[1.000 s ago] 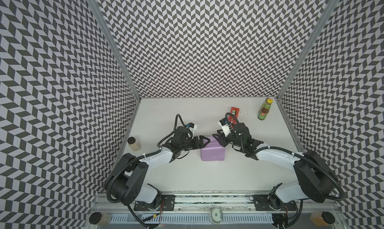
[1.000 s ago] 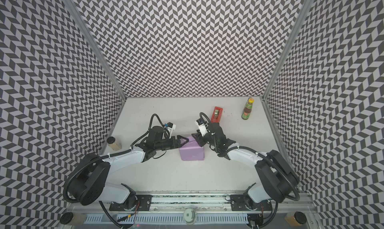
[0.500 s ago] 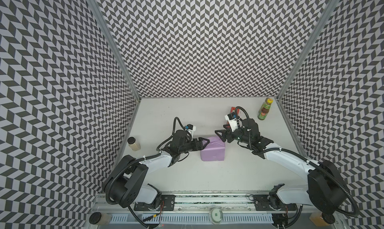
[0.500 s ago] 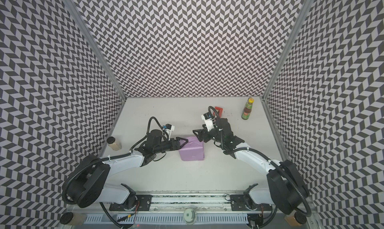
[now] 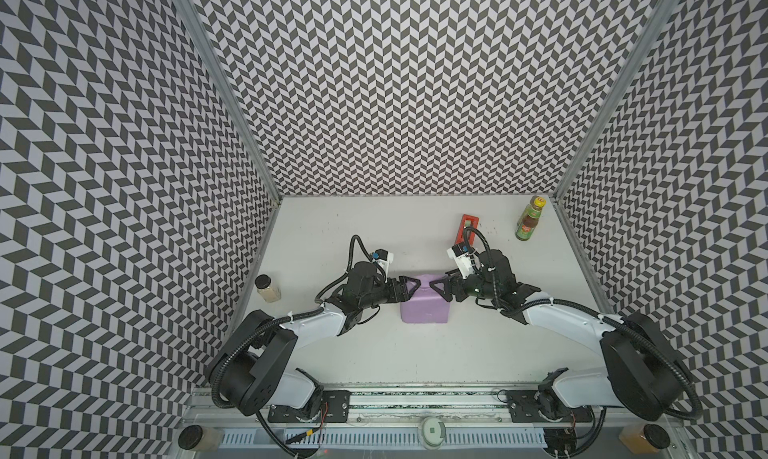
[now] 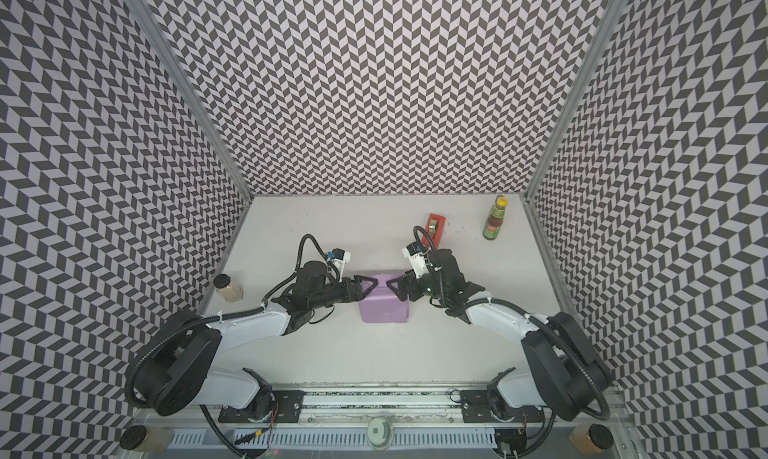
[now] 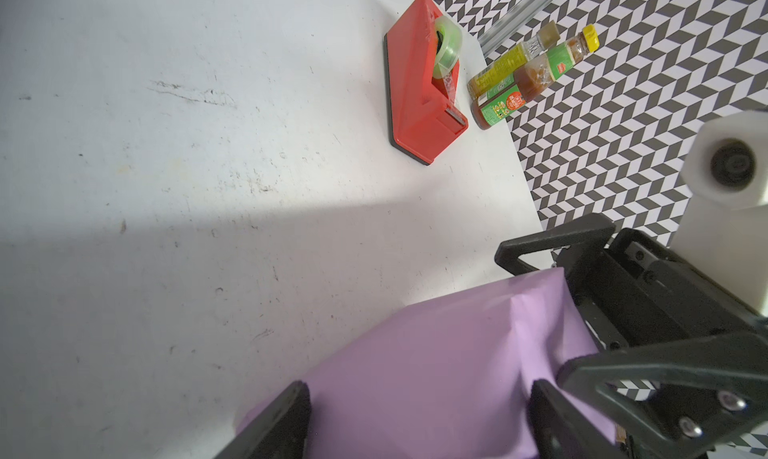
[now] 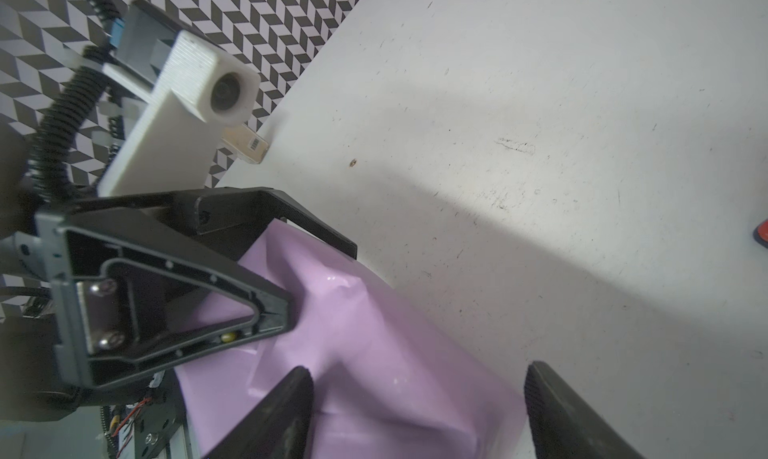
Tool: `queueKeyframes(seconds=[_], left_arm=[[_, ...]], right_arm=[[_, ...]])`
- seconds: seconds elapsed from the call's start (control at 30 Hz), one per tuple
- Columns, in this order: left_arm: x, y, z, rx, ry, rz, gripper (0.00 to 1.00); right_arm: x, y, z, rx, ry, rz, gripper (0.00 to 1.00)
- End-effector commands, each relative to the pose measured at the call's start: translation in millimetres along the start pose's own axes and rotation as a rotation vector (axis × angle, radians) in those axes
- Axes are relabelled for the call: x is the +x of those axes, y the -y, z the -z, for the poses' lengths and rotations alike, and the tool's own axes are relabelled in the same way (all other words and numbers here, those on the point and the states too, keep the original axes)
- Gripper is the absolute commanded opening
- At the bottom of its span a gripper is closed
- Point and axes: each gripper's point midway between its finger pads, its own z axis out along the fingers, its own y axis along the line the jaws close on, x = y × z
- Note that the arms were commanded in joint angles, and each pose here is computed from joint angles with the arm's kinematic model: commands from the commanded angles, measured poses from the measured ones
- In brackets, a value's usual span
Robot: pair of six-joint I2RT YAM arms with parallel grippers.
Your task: Wrap the gift box in paper
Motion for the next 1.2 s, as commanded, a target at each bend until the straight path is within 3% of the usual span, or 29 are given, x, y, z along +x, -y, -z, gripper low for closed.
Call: queueKeyframes(seconds=[0.0, 0.13, 0.27, 0.43, 0.6, 0.87, 1.17], left_arm=[[32.4, -34.0, -0.1, -0.134, -0.086, 0.013, 0.80], [30.7, -32.2, 1.1, -0.136, -0.083, -0.005, 0.79], [28.7, -30.2, 3.2, -0.134, -0.078, -0.018, 0.79], [28.8, -29.0, 3.0, -0.128, -0.079, -0.028, 0.79], [28.6, -29.1, 2.6, -0.126, -0.077, -0.028, 0.79], [30.4, -30.8, 2.7, -0.126, -0.079, -0.025, 0.78], [31.5, -32.1, 3.0, -0.128, -0.079, -0.021, 0.77]], right_arm=[[-38.6, 11.2, 28.7, 0.037, 0.123, -0.025, 0.81], [-70.5, 63.3, 57.3, 0.096, 0.270, -0.188, 0.78], [-80.8, 114.3, 54.9, 0.119, 0.225, -0.317, 0.69], [-87.4, 154.7, 24.8, 0.059, 0.162, -0.398, 0.57], [-92.0, 177.4, 1.2, 0.042, 0.147, -0.428, 0.47], [-81.5, 198.6, -21.9, 0.031, 0.121, -0.470, 0.41], [-71.7, 201.7, -35.7, -0.041, 0.117, -0.531, 0.30]])
